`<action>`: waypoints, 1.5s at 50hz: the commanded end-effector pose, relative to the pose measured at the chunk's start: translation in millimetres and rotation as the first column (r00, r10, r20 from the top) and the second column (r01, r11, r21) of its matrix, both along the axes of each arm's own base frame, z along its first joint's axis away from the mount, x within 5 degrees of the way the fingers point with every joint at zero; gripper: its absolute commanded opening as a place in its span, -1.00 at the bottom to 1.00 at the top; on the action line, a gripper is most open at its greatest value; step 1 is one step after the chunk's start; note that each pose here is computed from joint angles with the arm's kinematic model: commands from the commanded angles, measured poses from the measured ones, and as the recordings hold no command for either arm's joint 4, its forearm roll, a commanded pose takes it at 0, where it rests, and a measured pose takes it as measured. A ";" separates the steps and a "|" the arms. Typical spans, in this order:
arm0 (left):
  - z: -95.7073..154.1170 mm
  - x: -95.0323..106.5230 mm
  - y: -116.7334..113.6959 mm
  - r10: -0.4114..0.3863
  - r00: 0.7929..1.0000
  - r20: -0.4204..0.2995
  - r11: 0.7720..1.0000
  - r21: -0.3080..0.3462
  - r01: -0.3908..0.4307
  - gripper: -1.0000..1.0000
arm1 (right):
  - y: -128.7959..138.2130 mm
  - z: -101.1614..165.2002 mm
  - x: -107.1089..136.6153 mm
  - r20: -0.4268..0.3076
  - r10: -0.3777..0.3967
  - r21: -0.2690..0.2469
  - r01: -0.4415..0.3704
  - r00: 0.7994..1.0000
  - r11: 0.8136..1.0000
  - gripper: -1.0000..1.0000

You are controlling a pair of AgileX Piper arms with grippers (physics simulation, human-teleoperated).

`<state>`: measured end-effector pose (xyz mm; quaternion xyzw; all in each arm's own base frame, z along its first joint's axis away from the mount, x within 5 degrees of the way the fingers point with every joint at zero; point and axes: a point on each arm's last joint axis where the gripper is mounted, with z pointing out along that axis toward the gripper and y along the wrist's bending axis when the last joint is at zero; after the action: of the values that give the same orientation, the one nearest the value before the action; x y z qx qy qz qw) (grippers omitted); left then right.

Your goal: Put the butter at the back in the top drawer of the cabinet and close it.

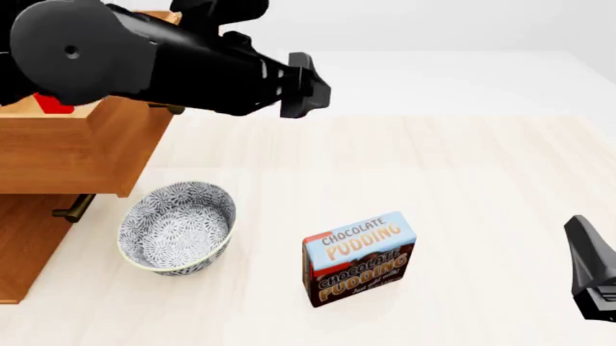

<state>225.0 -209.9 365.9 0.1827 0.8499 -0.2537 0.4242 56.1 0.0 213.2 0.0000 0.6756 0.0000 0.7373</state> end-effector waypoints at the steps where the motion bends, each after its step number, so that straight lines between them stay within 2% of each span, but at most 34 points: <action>1: -14.4 12.6 -22.5 -0.031 0.999 -0.006 0.999 0.023 0.031 1.00 | 0.0 0.0 0.0 0.000 0.000 0.000 0.000 1.000 1.000 1.00; 7: -16.7 23.1 -25.5 -0.016 1.000 -0.010 1.000 0.027 0.017 1.00 | 0.0 0.0 0.0 0.000 0.000 0.000 0.000 1.000 1.000 1.00; 8: -19.8 33.8 -20.0 0.012 1.000 -0.014 0.999 0.041 -0.012 1.00 | 0.0 0.0 0.0 0.000 0.000 0.000 0.000 1.000 1.000 1.00; 11: -26.8 38.0 -23.9 0.015 0.999 -0.036 0.998 0.054 -0.013 1.00 | 0.0 0.0 0.0 0.000 0.000 0.000 0.000 1.000 1.000 1.00; 12: -32.6 45.3 -24.1 0.022 0.999 -0.039 0.997 0.071 -0.019 1.00 | 0.0 0.0 0.0 0.000 0.000 0.000 0.000 1.000 1.000 1.00; 29: -40.7 67.4 -19.0 0.056 0.997 -0.050 0.992 0.113 -0.050 1.00 | 0.0 0.0 0.0 0.000 0.000 0.000 0.000 1.000 1.000 1.00; 35: -38.3 76.4 -5.3 0.078 0.997 -0.030 0.988 0.134 -0.073 1.00 | 0.0 0.0 0.0 0.000 0.000 0.000 0.000 1.000 1.000 1.00; 75: -43.5 87.2 43.3 0.191 0.981 -0.037 0.969 0.168 -0.182 1.00 | 0.0 0.0 0.0 0.000 0.000 0.000 0.000 1.000 1.000 1.00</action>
<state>309.4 -179.5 323.1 0.1418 0.8887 -0.1572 0.4067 56.1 0.0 213.2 0.0000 0.6756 0.0000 0.7373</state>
